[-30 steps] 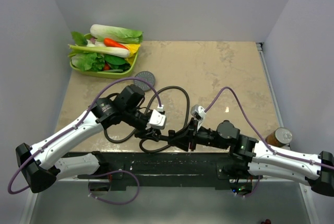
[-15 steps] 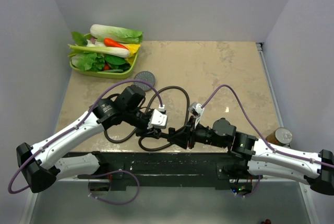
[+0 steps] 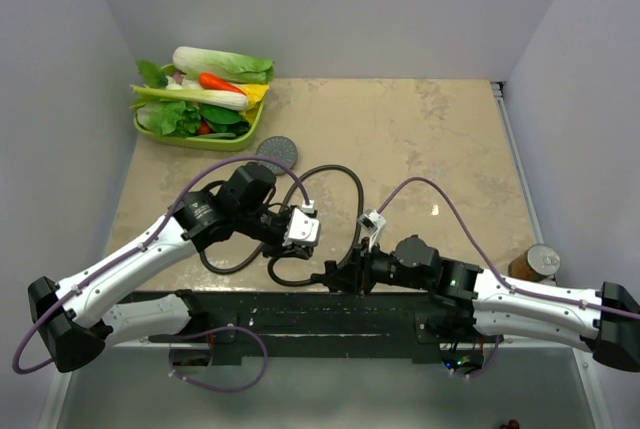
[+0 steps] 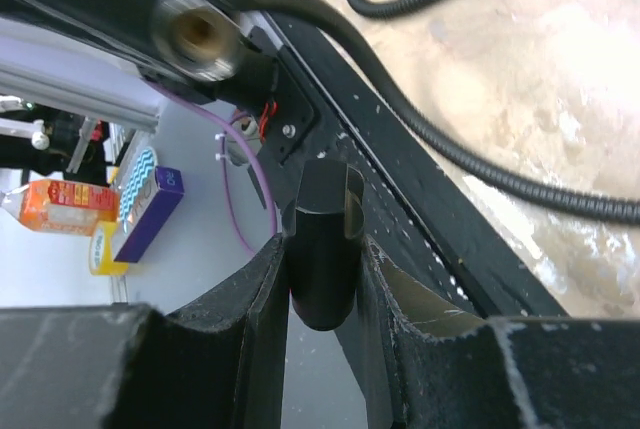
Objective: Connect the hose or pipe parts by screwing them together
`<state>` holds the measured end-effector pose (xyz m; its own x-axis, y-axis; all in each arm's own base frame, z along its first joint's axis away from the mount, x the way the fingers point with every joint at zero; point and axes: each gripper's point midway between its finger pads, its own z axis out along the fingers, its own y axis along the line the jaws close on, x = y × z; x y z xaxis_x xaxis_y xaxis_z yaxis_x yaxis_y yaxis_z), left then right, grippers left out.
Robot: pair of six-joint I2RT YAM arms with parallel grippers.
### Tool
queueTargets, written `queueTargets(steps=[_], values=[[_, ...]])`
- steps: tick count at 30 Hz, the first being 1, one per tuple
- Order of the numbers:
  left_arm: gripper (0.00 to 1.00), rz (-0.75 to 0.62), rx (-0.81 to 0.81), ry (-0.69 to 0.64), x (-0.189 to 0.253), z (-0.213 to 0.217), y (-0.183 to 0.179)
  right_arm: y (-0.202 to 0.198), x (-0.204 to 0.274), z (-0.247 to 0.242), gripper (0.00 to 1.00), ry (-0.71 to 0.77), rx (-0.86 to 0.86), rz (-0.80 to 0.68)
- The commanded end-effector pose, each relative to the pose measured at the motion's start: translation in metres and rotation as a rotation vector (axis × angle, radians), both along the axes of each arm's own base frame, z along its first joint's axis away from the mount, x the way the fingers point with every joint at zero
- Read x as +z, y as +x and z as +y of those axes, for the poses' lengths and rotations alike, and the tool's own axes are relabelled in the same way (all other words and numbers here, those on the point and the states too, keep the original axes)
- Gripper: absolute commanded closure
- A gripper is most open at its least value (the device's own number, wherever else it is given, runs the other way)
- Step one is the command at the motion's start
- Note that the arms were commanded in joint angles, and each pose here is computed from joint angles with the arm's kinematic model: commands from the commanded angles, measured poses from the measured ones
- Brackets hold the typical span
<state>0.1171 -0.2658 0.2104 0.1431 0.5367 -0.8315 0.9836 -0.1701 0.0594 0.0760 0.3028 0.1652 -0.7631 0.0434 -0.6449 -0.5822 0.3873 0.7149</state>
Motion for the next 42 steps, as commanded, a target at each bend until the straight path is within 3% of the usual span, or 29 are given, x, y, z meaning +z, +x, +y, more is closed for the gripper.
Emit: queueTargets(steps=[1, 9, 16, 27, 42], values=[[1.0, -0.074, -0.037, -0.102, 0.025, -0.011, 0.003, -0.003, 0.037, 0.007, 1.0, 0.192, 0.0, 0.024], [1.0, -0.05, -0.033, -0.095, 0.017, -0.009, -0.001, 0.004, 0.094, -0.021, 1.0, 0.265, -0.054, -0.173], [1.0, 0.025, -0.079, -0.13, 0.022, -0.014, -0.014, 0.007, 0.108, -0.015, 1.0, 0.191, 0.005, -0.329], [1.0, 0.08, -0.196, -0.176, 0.033, -0.011, -0.039, 0.007, 0.106, -0.015, 1.0, 0.134, 0.046, -0.425], [1.0, 0.071, -0.125, -0.159, 0.029, -0.013, -0.025, 0.002, 0.107, -0.013, 1.0, 0.108, 0.107, -0.493]])
